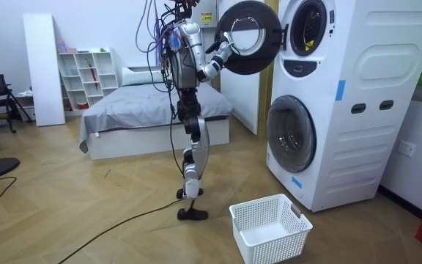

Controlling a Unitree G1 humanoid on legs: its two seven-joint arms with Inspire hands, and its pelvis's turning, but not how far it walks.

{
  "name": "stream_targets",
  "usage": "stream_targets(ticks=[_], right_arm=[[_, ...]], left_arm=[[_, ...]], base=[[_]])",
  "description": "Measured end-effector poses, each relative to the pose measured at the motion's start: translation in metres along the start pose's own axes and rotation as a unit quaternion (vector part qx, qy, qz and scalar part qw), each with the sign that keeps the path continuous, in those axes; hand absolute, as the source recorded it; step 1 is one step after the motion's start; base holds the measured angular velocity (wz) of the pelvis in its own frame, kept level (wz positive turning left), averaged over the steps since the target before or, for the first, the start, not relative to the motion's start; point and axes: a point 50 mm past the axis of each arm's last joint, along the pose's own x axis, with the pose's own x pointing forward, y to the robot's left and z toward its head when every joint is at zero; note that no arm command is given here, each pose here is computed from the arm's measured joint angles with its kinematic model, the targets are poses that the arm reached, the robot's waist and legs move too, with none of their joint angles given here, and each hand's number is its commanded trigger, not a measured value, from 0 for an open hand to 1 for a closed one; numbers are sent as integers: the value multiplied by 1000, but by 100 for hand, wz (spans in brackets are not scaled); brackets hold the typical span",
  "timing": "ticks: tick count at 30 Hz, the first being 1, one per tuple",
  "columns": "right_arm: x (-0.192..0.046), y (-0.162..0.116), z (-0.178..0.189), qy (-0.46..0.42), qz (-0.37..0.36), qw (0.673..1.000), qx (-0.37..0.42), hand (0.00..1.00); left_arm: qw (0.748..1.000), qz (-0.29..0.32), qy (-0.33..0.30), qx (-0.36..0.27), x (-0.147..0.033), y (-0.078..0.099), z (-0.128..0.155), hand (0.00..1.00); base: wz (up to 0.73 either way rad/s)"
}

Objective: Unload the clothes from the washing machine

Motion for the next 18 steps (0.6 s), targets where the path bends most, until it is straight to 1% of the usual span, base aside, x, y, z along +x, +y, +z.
stream_targets(ticks=[10, 15, 18], right_arm=[[0, 2, -1, 2, 4, 1000, 2, 0], [-4, 2, -3, 15, 11, 1000, 1, 0], [-13, 4, -10, 50, 23, 998, -12, 0]], left_arm=[[1000, 4, 1, -1, 0, 0, 0, 0], [1000, 7, 4, -1, -1, -1, -1, 0], [1000, 7, 3, -3, -1, -1, -1, 0]], base=[[0], [-3], [0]])
